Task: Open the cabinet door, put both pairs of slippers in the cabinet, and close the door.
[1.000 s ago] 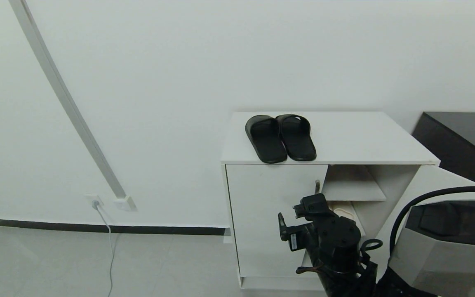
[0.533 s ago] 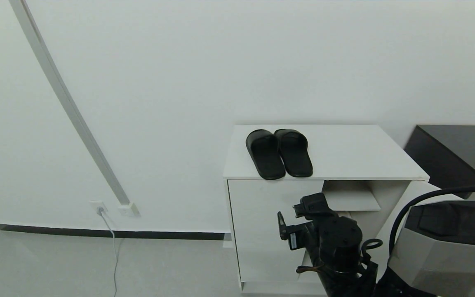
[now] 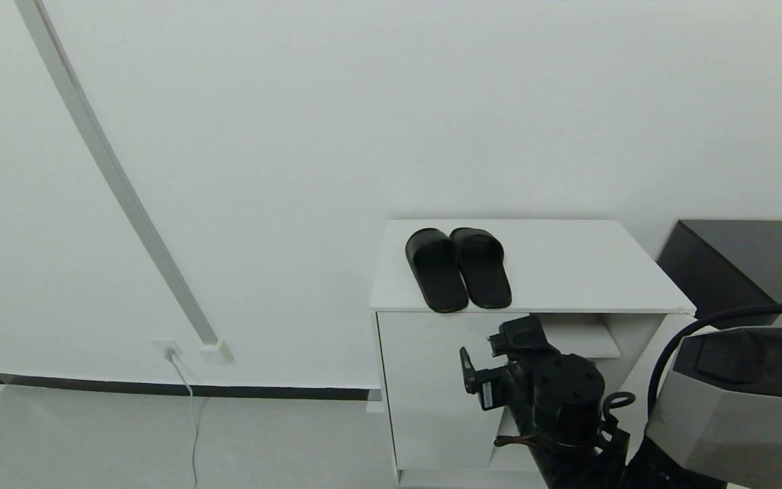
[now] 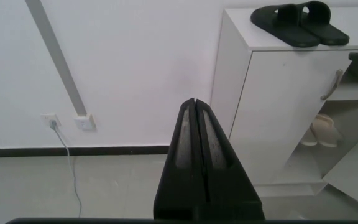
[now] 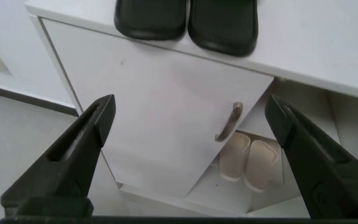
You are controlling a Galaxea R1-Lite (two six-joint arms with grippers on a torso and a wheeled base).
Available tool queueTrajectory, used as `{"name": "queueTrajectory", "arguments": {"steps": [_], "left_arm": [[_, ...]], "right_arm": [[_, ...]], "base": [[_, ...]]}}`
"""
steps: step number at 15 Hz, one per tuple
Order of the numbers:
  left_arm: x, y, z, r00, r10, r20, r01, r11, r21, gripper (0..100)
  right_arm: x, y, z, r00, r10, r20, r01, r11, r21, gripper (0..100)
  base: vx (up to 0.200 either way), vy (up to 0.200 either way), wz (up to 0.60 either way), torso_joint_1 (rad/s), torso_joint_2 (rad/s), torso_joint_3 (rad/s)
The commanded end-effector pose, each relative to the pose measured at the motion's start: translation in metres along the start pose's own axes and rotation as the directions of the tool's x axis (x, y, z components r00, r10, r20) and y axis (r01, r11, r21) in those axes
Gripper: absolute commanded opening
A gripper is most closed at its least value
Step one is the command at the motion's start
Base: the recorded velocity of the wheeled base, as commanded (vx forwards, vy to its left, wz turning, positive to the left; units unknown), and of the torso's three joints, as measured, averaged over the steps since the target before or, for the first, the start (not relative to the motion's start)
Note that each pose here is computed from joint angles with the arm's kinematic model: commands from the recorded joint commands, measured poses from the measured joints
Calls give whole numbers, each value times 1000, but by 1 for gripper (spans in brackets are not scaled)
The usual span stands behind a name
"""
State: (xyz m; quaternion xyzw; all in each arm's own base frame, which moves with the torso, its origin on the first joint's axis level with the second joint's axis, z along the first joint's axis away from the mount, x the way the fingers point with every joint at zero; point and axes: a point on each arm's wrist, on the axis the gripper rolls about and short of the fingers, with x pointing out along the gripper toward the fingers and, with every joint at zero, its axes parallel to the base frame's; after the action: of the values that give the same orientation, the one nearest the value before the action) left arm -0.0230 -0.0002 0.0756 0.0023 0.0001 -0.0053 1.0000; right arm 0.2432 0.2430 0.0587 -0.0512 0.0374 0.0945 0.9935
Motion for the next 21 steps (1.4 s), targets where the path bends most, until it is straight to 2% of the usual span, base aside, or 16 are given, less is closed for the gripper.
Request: {"name": "queueTrajectory", "arguments": {"steps": [1,3,7,13,17,21], "left_arm": [[0,0,0,1000,0,-1,0,1000,0,0],[0,0,0,1000,0,-1,0,1000,0,0],[0,0,0,1000,0,-1,0,1000,1,0],[0,0,0,1000,-2,-1,2,1000,1,0],[0,0,0,1000,0,-1,0,1000,0,0],[0,0,0,1000,1,-1,-1,1000,-2,0]], "right_arm": [[-1,-2,-1,1000,15,-10,-15,1000,-17,100],[1,-3,-6,999,30,-18,-31,999,-25,100],[14,-3,4,1000,13,-6,-13,1000,0,100],[22,5,42,995,22,-96,-14,996,82,100],[21,10,47,994,23,-106,-15,997,80,100],[21,9,44,993,21,-112,-13,997,76,100]], "base": [[0,0,0,154,-339,-188],[0,0,0,166,-349,-188],[0,0,0,138,-297,-152],[200,0,0,2,-4,-2],[200,0,0,13,2,1],[0,0,0,0,0,0]]}}
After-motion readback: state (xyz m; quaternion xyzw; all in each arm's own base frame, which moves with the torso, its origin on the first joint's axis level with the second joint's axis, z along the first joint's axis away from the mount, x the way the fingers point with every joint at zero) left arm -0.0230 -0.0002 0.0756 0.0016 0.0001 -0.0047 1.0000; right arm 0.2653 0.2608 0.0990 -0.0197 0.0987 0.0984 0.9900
